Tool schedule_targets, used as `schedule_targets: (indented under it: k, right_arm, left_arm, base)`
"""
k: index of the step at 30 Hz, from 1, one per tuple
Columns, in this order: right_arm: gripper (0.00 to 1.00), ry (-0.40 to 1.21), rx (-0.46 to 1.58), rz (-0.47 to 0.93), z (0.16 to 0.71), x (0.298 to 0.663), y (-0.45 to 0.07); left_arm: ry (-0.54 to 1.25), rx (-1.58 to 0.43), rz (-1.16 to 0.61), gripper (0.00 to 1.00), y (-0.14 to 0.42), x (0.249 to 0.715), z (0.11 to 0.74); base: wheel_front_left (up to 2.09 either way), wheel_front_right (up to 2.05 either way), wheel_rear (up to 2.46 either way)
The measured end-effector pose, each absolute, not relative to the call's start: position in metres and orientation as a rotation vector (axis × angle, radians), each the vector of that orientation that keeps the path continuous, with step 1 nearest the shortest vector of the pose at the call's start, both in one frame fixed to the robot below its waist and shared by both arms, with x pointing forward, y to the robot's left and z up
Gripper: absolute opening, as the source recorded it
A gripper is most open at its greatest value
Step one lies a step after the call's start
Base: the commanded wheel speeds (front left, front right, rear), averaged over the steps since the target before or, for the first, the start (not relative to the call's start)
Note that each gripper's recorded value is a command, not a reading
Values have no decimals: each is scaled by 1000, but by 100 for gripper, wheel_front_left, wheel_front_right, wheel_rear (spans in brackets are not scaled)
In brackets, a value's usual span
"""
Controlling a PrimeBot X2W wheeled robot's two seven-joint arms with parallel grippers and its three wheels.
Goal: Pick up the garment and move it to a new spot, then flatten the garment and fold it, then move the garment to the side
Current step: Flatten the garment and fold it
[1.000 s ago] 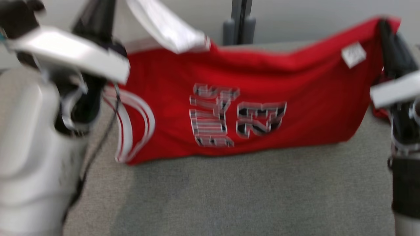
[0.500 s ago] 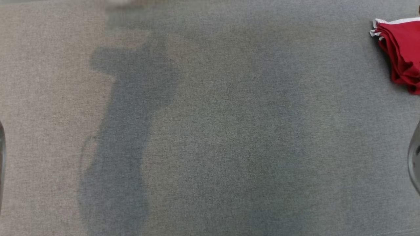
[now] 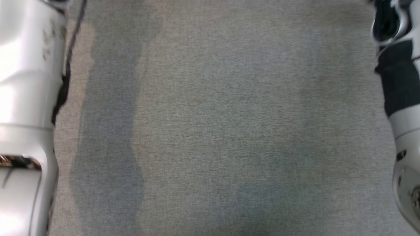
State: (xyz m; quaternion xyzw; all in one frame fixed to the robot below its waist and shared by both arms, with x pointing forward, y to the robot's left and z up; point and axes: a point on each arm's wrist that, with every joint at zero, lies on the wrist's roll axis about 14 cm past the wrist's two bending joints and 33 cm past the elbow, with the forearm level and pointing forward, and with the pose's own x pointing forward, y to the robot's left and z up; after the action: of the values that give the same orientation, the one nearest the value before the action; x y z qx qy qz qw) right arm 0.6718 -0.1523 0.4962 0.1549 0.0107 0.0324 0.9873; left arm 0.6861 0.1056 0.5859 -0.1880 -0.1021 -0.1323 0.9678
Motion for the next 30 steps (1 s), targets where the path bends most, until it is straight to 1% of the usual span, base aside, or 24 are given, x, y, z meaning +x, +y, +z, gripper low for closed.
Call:
schedule_targets:
  k: [2, 5, 12, 18, 24, 30]
  right_arm:
    - [0, 55, 327, 74, 476, 667, -146]
    - [0, 78, 351, 98, 461, 658, -136]
    - [0, 65, 402, 111, 458, 627, -143]
    - [0, 46, 431, 106, 461, 590, -155]
    - [0, 52, 462, 95, 457, 541, -157]
    - [0, 39, 515, 37, 458, 493, -170]
  left_arm:
    - [-182, -384, -261, 0, 112, 680, 567]
    - [-163, -386, -257, 0, 119, 669, 548]
    - [-200, -473, -275, 0, 129, 627, 546]
    - [-184, -499, -252, 0, 137, 567, 536]
    - [-83, -548, -159, 0, 143, 489, 507]
    - [29, -583, -80, 0, 141, 415, 484]
  base:
    - [0, 0, 0]
    - [0, 0, 0]
    - [0, 0, 0]
    - [0, 0, 0]
    - [0, 0, 0]
    - [0, 0, 0]
